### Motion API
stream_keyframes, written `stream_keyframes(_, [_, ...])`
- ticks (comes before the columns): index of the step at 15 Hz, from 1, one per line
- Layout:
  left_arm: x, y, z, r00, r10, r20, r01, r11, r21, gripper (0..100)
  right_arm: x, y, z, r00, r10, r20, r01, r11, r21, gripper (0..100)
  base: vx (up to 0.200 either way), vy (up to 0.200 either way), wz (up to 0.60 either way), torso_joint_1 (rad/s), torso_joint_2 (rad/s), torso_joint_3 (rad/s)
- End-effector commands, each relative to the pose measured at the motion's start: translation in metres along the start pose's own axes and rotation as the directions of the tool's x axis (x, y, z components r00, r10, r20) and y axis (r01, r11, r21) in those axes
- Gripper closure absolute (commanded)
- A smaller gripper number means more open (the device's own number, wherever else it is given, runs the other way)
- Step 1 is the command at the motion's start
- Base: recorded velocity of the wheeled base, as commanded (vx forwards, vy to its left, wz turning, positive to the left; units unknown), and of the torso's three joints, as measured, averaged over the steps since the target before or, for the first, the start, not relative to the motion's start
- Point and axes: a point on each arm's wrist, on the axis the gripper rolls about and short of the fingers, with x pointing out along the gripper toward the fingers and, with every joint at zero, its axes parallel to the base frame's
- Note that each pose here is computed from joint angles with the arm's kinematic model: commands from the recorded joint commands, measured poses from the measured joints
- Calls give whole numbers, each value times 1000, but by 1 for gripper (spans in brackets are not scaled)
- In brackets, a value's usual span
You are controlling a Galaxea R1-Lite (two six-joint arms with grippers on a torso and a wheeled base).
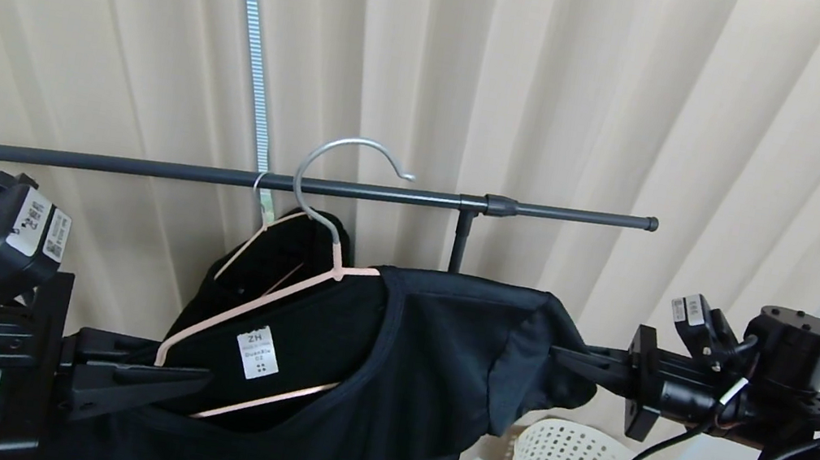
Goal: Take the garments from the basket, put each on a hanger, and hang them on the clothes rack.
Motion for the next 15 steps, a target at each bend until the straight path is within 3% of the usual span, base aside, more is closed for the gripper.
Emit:
stream_keyframes(1, [-3, 0, 0, 1000, 13, 7, -13, 1000, 3, 100, -9, -8, 1, 999, -39, 6, 39, 999, -7, 100, 0, 0, 0, 0, 0, 0])
stream_keyframes(5, [-6, -3, -6, 1000, 21, -3, -21, 1000, -9, 100, -30, -29, 6, 992, -125, 22, 126, 992, -24, 100, 0, 0, 0, 0, 0, 0])
stream_keyframes(8, [-7, -2, -10, 999, 30, -14, -30, 999, -21, 100, -37, -43, -1, 987, -159, 18, 159, 987, -7, 100, 0, 0, 0, 0, 0, 0])
stream_keyframes(15, [-12, 4, -8, 997, 77, -7, -77, 996, -37, 100, -39, -51, -7, 984, -175, 15, 175, 984, 30, 100, 0, 0, 0, 0, 0, 0])
